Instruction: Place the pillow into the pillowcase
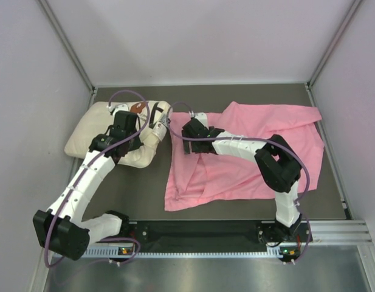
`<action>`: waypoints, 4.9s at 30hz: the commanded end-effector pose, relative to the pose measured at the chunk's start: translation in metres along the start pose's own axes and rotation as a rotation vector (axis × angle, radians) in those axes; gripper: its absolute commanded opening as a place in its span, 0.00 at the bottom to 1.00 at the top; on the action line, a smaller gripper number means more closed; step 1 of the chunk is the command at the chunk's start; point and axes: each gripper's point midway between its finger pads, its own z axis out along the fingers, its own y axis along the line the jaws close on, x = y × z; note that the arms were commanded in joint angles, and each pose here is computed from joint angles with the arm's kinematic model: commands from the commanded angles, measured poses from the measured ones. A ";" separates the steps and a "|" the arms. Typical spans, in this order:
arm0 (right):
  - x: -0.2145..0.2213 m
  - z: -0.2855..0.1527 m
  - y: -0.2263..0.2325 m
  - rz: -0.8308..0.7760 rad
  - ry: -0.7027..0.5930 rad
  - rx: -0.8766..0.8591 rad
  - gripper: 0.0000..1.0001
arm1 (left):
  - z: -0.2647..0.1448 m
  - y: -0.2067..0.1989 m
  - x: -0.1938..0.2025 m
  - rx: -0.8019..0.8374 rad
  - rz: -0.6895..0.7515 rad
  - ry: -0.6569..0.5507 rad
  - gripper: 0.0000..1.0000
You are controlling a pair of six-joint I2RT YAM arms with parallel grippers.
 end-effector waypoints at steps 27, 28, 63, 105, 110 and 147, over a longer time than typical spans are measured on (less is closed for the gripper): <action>-0.055 -0.051 0.073 -0.033 -0.131 -0.260 0.75 | -0.006 -0.012 -0.015 0.067 0.038 -0.043 0.00; -0.055 -0.056 0.065 -0.033 -0.135 -0.235 0.75 | -0.006 -0.015 -0.014 0.082 0.037 -0.039 0.00; -0.019 -0.058 -0.003 -0.068 -0.115 -0.044 0.00 | -0.009 -0.050 0.007 0.239 0.067 0.026 0.00; -0.068 -0.121 -0.061 0.223 -0.221 -0.245 0.00 | 0.005 -0.124 0.140 0.134 0.465 0.402 0.00; -0.083 -0.124 -0.055 0.217 -0.233 -0.273 0.00 | -0.008 -0.117 0.144 0.173 0.495 0.434 0.00; -0.059 -0.158 -0.002 0.170 -0.164 -0.383 0.01 | 0.066 -0.237 0.147 0.348 0.284 0.304 0.00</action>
